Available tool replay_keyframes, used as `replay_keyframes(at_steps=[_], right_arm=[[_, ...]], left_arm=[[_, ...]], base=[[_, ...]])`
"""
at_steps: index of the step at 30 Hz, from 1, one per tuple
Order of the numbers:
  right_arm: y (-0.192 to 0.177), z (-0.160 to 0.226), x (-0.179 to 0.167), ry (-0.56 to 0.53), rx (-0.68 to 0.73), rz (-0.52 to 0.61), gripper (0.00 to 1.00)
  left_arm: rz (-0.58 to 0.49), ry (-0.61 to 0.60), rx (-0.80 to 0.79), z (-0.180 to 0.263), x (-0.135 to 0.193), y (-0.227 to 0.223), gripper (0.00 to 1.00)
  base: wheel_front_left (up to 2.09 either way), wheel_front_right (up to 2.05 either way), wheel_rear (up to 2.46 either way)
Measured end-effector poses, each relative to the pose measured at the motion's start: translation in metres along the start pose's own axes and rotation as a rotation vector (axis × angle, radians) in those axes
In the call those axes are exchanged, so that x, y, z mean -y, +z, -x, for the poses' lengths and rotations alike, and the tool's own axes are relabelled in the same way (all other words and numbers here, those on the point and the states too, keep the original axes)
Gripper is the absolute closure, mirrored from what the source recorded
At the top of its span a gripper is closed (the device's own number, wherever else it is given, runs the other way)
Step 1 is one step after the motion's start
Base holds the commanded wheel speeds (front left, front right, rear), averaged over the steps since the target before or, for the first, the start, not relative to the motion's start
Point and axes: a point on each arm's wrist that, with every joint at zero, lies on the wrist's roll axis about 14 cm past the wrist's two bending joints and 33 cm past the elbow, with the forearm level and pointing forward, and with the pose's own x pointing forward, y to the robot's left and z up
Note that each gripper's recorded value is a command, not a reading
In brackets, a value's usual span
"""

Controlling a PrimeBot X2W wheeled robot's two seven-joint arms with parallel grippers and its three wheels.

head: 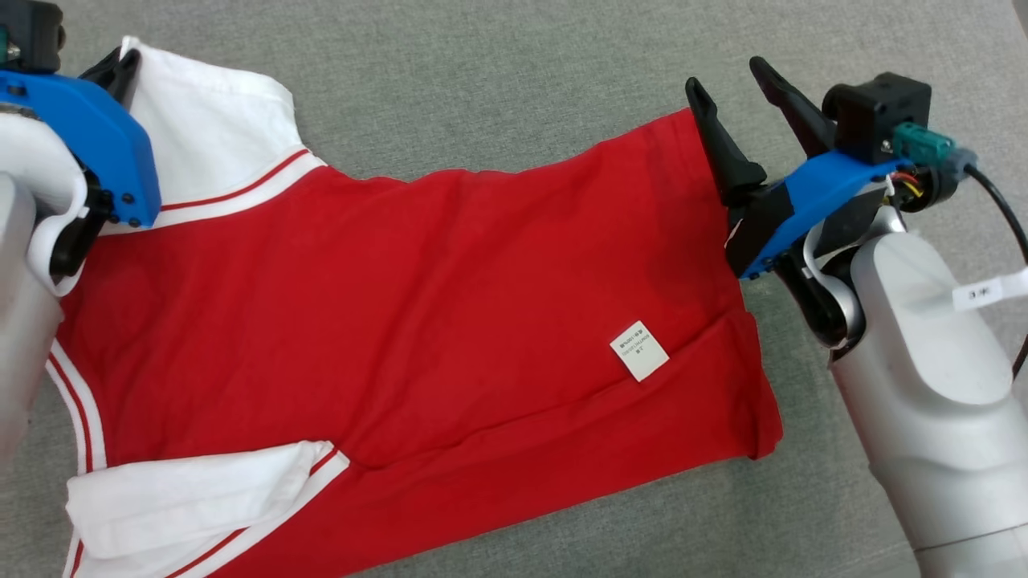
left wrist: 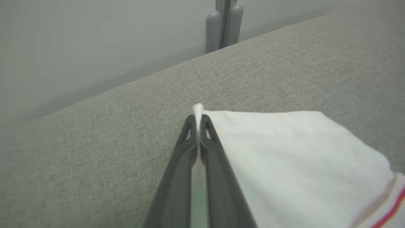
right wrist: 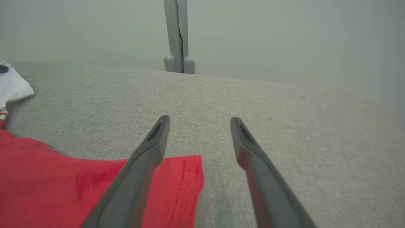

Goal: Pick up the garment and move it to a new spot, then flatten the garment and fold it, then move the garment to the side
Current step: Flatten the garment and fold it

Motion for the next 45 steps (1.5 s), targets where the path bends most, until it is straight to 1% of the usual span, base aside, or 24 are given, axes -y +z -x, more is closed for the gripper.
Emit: replay_keyframes(at_steps=[4, 10, 14, 15, 16, 22, 27, 33, 38, 45], right_arm=[[-0.016, -0.003, 0.001, 0.011, -0.108, 0.008, 0.0], [-0.052, -0.008, -0.006, 0.036, -0.27, -0.004, 0.0], [-0.066, -0.013, -0.009, 0.049, -0.332, 0.006, 0.0], [-0.066, -0.015, -0.011, 0.054, -0.336, 0.011, 0.15], [-0.068, -0.017, -0.015, 0.065, -0.344, 0.0, 1.0], [-0.053, -0.021, -0.018, 0.076, -0.277, -0.004, 1.0], [-0.022, -0.023, -0.012, 0.055, -0.141, 0.001, 1.0], [-0.004, -0.02, -0.016, 0.059, -0.041, 0.011, 1.0], [-0.009, -0.008, -0.027, 0.081, -0.001, 0.008, 1.0], [-0.016, 0.011, -0.029, 0.089, 0.04, 0.033, 1.0]], left_arm=[[-0.008, -0.006, 0.063, 0.004, 0.003, 0.015, 1.0], [-0.028, -0.018, 0.104, 0.008, 0.005, 0.022, 1.0], [-0.033, -0.017, 0.13, 0.01, 0.003, 0.027, 1.0], [-0.034, -0.017, 0.134, 0.011, 0.003, 0.027, 1.0], [-0.041, -0.017, 0.144, 0.012, 0.002, 0.029, 1.0], [-0.039, -0.012, 0.181, 0.022, 0.001, 0.038, 1.0], [-0.028, 0.002, 0.258, 0.041, 0.0, 0.058, 1.0], [-0.002, 0.013, 0.351, 0.071, 0.001, 0.069, 1.0], [0.011, -0.009, 0.389, 0.093, 0.015, 0.059, 1.0], [0.067, -0.004, 0.446, 0.127, 0.028, 0.044, 1.0]], base=[[0.0, 0.0, 0.0], [0.0, 0.0, 0.0], [0.0, 0.0, 0.0], [0.0, 0.0, 0.0], [0.0, 0.0, 0.0], [0.0, 0.0, 0.0], [0.0, 0.0, 0.0], [0.0, 0.0, 0.0], [0.0, 0.0, 0.0], [0.0, 0.0, 0.0]])
